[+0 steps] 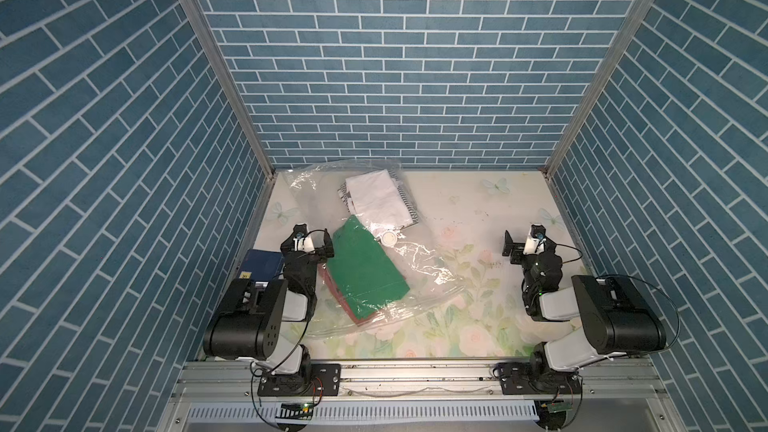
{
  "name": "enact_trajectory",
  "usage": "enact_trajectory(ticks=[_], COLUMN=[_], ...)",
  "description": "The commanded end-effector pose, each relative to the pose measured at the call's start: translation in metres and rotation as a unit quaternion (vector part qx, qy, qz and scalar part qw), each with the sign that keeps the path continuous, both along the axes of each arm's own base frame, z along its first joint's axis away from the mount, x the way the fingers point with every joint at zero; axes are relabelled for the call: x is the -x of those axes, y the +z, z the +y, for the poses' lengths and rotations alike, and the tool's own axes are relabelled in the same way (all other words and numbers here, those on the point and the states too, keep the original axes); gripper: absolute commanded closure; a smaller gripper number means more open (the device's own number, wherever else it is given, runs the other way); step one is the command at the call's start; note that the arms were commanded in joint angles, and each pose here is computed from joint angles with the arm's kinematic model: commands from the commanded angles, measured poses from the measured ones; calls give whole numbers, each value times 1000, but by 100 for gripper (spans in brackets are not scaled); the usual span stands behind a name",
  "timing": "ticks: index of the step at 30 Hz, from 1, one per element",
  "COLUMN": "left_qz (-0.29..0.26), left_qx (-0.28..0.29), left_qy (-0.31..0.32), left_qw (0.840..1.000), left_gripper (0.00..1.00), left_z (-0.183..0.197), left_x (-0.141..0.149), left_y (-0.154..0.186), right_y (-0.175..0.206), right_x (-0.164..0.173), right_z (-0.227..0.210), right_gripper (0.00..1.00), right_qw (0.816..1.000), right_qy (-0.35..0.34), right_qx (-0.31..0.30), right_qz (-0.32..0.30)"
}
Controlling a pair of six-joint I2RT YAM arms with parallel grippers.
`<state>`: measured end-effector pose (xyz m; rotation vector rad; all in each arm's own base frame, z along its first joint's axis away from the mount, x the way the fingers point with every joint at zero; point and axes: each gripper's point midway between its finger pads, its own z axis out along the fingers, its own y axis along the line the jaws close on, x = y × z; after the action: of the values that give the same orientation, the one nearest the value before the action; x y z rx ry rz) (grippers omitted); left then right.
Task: Take the tank top out of the vacuum bag
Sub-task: Adjust the vacuum bag at the center of the board.
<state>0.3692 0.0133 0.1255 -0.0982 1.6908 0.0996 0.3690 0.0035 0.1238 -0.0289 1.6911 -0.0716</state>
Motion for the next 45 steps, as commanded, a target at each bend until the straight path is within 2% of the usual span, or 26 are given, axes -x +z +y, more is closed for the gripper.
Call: enact_trajectory(ticks=[1, 23, 26, 29, 31, 36, 40, 45], left_qz=[-11, -14, 0, 38, 35, 15, 0, 52], left_qx=[2, 2, -1, 8, 9, 16, 44, 104], left_qy=[1, 1, -15, -14, -29, -38, -15, 36], left_qw=[1000, 1000, 1000, 999, 999, 999, 999, 993], left_gripper=[0, 0, 0, 0, 0, 0, 0, 0], left_z=[0, 0, -5, -6, -11, -15, -9, 10], left_x=[-3, -3, -12, -23, -25, -33, -44, -70], left_y=[6, 8, 16, 22, 33, 69, 89, 78], right_y=[4, 3, 13, 29, 34, 50, 64, 78], right_x=[-3, -4, 7, 23, 26, 24, 12, -12], right_z=[3, 3, 1, -9, -9, 11, 50, 125], right_gripper=[1, 1, 1, 1, 1, 1, 0, 1], right_qw=[1000, 1000, 1000, 998, 998, 999, 995, 978], right_qy=[7, 8, 3, -27, -25, 21, 94, 204], right_qx=[9, 8, 6, -3, -7, -14, -20, -46], right_qz=[-7, -5, -28, -59, -57, -45, -29, -4])
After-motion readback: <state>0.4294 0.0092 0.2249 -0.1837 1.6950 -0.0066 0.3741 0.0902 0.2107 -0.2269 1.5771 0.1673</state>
